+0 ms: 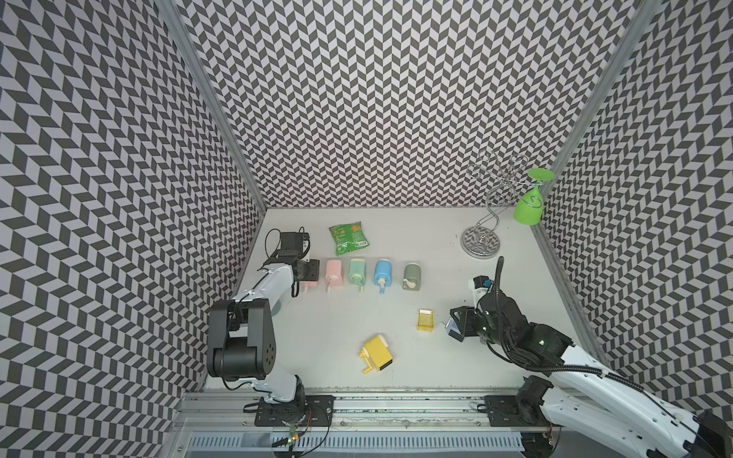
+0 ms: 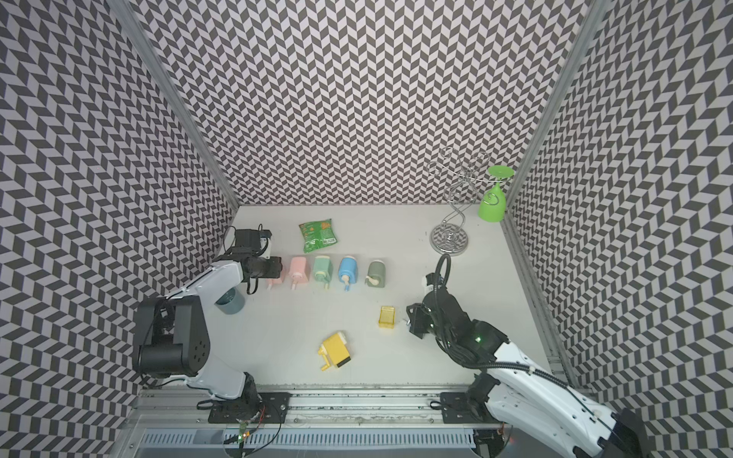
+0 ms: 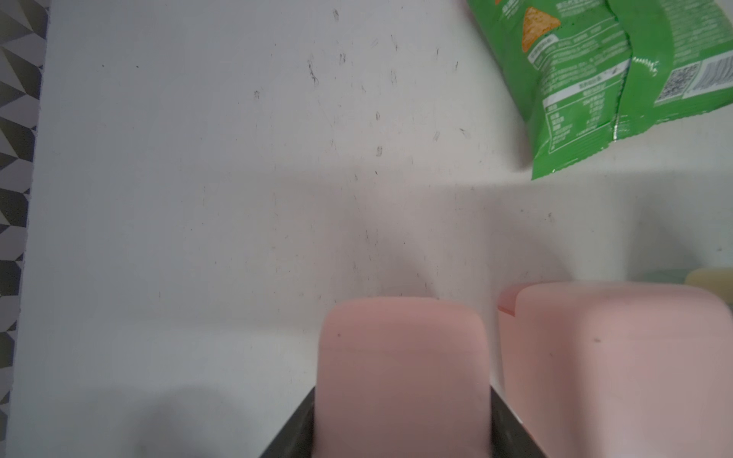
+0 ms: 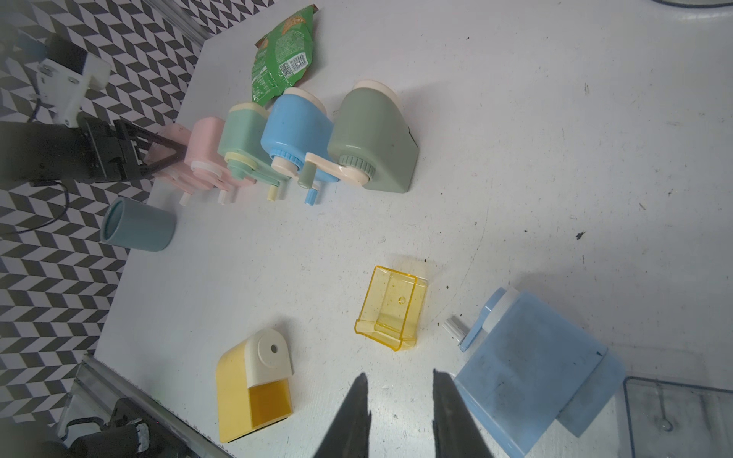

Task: Put the tray back into the pencil sharpener
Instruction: Place the pencil sharpener at the center of the board.

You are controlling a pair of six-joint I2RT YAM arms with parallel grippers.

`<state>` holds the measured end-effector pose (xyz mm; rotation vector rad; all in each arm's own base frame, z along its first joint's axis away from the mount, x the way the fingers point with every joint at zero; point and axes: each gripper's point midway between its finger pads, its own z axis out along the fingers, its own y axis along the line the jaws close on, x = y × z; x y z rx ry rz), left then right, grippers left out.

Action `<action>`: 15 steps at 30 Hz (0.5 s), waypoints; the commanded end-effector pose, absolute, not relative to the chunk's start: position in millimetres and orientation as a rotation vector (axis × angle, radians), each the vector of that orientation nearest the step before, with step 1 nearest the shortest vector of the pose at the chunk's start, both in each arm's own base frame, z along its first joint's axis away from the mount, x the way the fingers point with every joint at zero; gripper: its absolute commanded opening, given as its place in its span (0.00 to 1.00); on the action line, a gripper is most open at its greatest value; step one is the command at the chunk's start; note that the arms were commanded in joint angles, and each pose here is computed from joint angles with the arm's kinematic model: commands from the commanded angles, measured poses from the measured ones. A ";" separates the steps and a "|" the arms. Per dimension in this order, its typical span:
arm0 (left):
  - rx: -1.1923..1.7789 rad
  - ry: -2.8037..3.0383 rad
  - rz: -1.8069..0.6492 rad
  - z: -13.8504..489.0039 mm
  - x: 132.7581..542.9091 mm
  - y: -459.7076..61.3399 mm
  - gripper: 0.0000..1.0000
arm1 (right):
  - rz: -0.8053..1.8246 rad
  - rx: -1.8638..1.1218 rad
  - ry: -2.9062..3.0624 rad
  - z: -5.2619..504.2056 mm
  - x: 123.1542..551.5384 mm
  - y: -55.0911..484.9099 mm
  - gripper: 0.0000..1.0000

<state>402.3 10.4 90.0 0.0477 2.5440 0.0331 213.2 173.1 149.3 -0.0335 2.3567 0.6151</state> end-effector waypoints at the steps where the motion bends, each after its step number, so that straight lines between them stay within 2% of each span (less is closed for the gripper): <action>1: 0.067 2.459 0.056 108.8 424.0 9.6 0.25 | 0.634 -0.036 2.321 161.3 219.1 176.7 0.28; 5: 0.060 2.468 0.069 101.5 422.6 10.4 0.32 | 0.624 -0.043 2.324 160.7 220.3 177.1 0.28; 10: 0.048 2.480 0.060 96.3 420.1 10.4 0.37 | 0.626 -0.042 2.326 160.8 220.8 177.9 0.28; 15: 0.030 2.483 0.077 95.0 418.8 13.8 0.53 | 0.624 -0.040 2.332 159.7 221.5 178.2 0.28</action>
